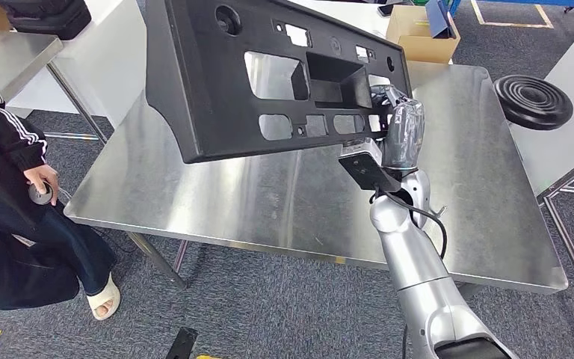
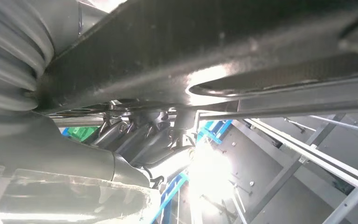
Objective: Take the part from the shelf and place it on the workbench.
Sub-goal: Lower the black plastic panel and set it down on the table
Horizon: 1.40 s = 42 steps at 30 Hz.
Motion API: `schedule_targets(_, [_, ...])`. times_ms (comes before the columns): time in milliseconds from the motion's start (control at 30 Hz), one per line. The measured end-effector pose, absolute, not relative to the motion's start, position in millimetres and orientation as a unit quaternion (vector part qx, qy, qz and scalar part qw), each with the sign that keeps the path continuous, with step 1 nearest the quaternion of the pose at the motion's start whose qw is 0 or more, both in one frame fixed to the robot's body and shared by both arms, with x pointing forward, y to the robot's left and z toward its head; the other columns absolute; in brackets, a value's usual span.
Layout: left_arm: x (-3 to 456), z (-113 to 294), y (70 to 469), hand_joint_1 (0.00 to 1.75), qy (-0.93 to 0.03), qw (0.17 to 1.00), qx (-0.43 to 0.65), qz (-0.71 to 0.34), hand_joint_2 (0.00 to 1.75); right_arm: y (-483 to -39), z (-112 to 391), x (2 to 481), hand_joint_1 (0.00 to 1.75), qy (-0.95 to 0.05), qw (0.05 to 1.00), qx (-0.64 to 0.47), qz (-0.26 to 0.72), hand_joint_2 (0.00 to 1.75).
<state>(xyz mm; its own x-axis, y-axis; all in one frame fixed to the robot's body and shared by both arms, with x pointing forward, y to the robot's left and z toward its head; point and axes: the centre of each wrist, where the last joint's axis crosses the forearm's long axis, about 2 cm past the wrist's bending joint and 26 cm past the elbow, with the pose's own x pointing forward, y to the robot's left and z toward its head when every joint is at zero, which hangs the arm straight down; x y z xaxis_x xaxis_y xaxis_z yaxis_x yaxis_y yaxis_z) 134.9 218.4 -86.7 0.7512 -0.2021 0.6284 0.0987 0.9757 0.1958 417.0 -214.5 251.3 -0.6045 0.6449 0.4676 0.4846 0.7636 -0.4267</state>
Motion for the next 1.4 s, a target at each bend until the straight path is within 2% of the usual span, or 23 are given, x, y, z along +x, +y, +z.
schedule_targets(1400, [143.9,-83.1,212.1,0.00,-0.348,0.929,0.061,-0.109,1.75,-207.4,246.6,422.3,1.55,-0.875,0.321,-0.323,0.162,1.75])
